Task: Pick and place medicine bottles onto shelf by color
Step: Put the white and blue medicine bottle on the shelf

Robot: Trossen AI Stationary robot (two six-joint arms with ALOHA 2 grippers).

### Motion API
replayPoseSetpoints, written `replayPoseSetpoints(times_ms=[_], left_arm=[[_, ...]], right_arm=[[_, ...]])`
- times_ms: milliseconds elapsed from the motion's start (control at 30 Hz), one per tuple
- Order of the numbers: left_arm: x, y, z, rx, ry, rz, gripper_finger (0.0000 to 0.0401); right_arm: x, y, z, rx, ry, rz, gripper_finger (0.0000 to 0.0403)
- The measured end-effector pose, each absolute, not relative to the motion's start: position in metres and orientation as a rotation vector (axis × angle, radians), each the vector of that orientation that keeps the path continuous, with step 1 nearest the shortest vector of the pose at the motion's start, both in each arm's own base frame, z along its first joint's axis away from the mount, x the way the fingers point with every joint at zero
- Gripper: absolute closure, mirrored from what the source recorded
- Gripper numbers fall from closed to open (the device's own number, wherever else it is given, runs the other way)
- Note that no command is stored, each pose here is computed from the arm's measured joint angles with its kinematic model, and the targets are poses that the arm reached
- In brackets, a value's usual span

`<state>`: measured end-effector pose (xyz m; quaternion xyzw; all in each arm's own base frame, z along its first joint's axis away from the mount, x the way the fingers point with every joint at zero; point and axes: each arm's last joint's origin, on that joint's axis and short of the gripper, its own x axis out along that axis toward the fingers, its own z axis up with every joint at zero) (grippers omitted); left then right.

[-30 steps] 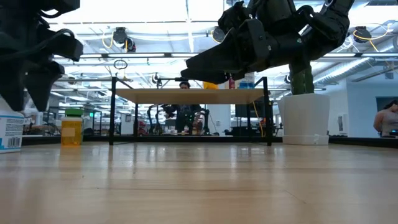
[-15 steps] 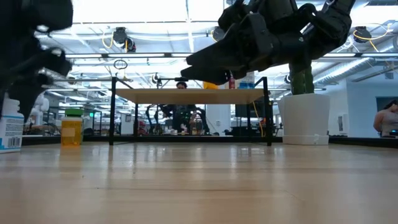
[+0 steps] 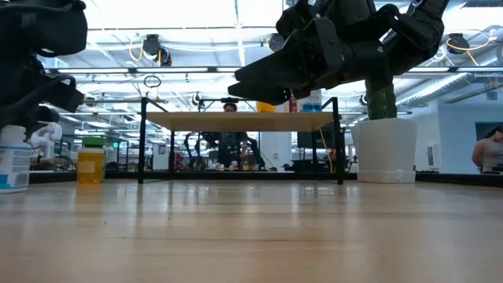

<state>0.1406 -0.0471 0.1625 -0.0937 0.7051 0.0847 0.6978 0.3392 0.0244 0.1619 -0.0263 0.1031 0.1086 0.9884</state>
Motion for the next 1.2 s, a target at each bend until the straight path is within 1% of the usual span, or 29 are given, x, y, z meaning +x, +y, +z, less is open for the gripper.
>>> replayPoseSetpoints(times_ms=[100,167,367,533,600,667,767,867,1000,1200], left_arm=[[0.142,-0.044,0.163,-0.203,1.555,0.226,0.0236],[0.142,-0.042,0.163,-0.211,1.552,0.239,0.024],[0.144,-0.037,0.163,-0.218,1.549,0.255,0.0224],[0.146,-0.031,0.163,-0.233,1.541,0.288,0.0233],[0.146,-0.027,0.163,-0.226,1.517,0.357,0.0234],[0.147,-0.024,0.163,-0.235,1.498,0.418,0.0228],[0.147,-0.021,0.163,-0.241,1.495,0.434,0.0214],[0.147,-0.019,0.163,-0.251,1.494,0.445,0.0209],[0.148,-0.016,0.163,-0.276,1.482,0.465,0.0215],[0.158,-0.014,0.164,-0.31,1.394,0.449,0.0228]], right_arm=[[0.339,0.024,0.162,-0.062,0.208,0.219,0.0089],[0.339,0.024,0.162,-0.055,0.204,0.218,0.0089],[0.339,0.026,0.162,-0.021,0.208,0.22,0.0089],[0.339,0.027,0.163,-0.015,0.205,0.213,0.0089],[0.339,0.027,0.162,-0.016,0.206,0.197,0.0089],[0.339,0.027,0.162,-0.017,0.206,0.196,0.0089],[0.339,0.027,0.162,-0.02,0.206,0.196,0.0089],[0.339,0.027,0.162,-0.021,0.206,0.196,0.0089],[0.339,0.027,0.162,-0.025,0.205,0.196,0.0089],[0.339,0.026,0.162,-0.029,0.205,0.19,0.0089]])
